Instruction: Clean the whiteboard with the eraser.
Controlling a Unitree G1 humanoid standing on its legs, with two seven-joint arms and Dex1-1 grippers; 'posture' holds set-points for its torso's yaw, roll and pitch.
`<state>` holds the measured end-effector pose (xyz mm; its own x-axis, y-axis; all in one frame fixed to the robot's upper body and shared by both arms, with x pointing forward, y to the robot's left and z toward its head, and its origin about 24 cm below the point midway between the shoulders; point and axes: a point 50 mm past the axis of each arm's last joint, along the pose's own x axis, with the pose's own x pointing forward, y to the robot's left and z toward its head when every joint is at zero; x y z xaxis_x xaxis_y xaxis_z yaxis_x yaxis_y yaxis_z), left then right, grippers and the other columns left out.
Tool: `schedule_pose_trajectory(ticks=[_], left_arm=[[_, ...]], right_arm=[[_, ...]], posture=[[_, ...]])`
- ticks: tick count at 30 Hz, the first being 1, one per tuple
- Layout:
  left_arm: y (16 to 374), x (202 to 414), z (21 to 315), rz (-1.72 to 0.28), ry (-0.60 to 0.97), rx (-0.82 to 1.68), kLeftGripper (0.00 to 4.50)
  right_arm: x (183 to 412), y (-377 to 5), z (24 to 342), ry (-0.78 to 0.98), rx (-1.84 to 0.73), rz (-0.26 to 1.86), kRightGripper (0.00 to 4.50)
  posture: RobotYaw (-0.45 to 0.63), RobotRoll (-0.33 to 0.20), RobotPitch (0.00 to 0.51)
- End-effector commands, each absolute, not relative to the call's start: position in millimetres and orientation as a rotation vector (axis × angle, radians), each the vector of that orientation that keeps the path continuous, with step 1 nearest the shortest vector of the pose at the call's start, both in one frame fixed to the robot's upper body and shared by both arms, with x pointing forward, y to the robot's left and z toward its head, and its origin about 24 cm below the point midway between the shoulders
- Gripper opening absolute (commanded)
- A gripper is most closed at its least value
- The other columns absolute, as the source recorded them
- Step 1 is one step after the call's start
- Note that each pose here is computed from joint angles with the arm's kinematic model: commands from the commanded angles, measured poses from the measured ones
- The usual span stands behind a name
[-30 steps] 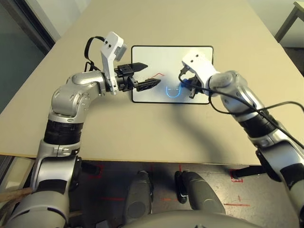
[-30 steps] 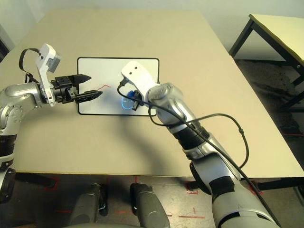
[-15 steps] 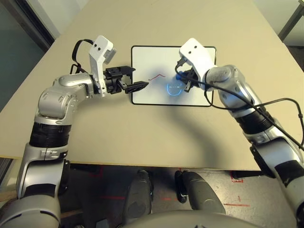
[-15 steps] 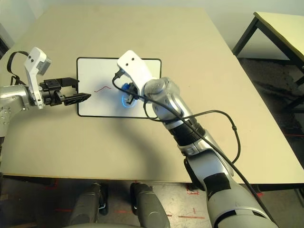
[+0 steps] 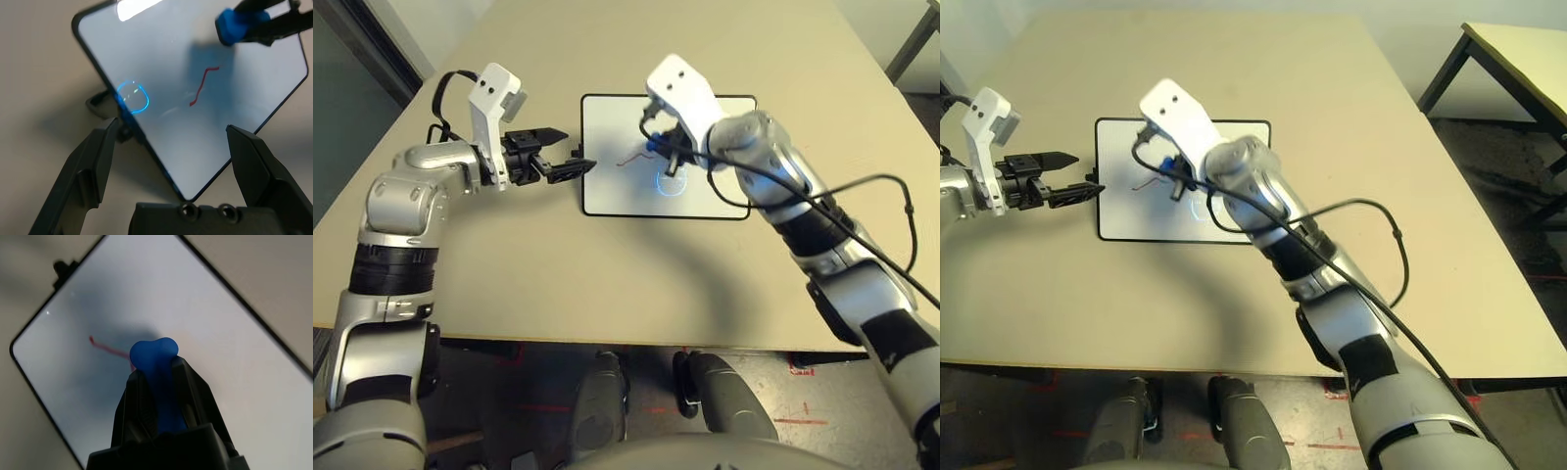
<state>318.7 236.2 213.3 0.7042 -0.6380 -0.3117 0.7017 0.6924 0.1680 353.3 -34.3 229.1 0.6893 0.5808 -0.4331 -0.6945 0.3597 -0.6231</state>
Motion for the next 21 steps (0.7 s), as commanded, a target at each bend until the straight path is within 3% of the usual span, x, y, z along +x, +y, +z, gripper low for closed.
schedule_pose_trajectory(ticks=[1,11,21], left_arm=[[236,315,209,-0.758,0.257,0.283,4.5],[234,314,208,-0.757,0.257,0.272,4.5],[231,313,206,-0.771,0.26,0.263,4.5]], right_arm=[[352,-26,220,0.16,-0.871,0.873,0.64],[346,-24,173,0.285,-0.904,0.939,0.64],[357,-29,184,0.265,-0.894,0.89,0.64]], posture=[[0.03,0.0,0.148],[0.04,0.0,0.15],[0.04,0.0,0.151]])
